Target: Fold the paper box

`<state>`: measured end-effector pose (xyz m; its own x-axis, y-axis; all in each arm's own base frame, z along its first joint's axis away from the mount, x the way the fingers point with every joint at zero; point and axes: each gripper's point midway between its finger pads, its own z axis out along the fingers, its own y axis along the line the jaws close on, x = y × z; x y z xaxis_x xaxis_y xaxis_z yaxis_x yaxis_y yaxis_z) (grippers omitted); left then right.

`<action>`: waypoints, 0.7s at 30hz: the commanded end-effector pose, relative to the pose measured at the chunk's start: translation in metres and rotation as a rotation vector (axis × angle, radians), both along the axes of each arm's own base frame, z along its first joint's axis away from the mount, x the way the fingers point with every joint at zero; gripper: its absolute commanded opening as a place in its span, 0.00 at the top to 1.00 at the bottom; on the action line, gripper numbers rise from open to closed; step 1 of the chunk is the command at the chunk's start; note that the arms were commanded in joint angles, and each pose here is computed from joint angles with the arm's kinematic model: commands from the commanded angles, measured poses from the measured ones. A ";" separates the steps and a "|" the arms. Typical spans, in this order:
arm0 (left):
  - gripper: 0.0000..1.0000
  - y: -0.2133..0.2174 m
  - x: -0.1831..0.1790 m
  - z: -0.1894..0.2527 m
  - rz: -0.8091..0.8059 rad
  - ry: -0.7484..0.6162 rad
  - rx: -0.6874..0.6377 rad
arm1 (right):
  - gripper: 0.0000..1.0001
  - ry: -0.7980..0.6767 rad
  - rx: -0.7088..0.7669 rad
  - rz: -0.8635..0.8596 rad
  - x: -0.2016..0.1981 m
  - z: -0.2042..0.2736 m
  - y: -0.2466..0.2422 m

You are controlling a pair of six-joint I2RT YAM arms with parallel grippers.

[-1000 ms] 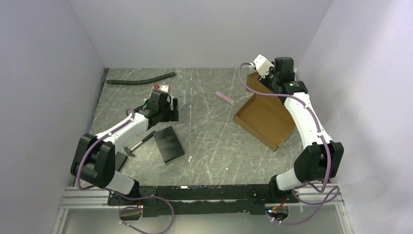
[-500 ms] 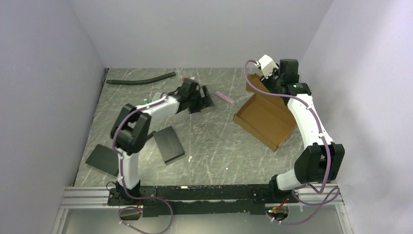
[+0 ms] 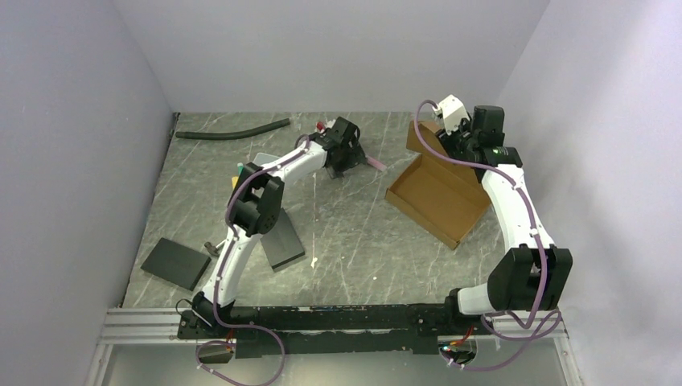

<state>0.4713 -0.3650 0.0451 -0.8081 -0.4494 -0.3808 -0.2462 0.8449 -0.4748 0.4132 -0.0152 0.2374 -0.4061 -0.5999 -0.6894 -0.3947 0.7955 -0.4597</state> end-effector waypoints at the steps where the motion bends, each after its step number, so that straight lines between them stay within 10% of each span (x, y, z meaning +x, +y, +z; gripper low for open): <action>1: 0.16 -0.006 0.017 0.025 0.076 -0.044 -0.016 | 0.50 -0.071 0.044 0.014 0.001 0.017 0.006; 10: 0.23 -0.034 0.031 0.017 -0.015 -0.088 -0.078 | 0.50 -0.072 0.060 0.026 -0.001 0.015 0.010; 21: 0.45 -0.072 0.034 0.087 -0.421 -0.490 -0.251 | 0.50 -0.084 0.064 0.030 -0.003 0.018 0.010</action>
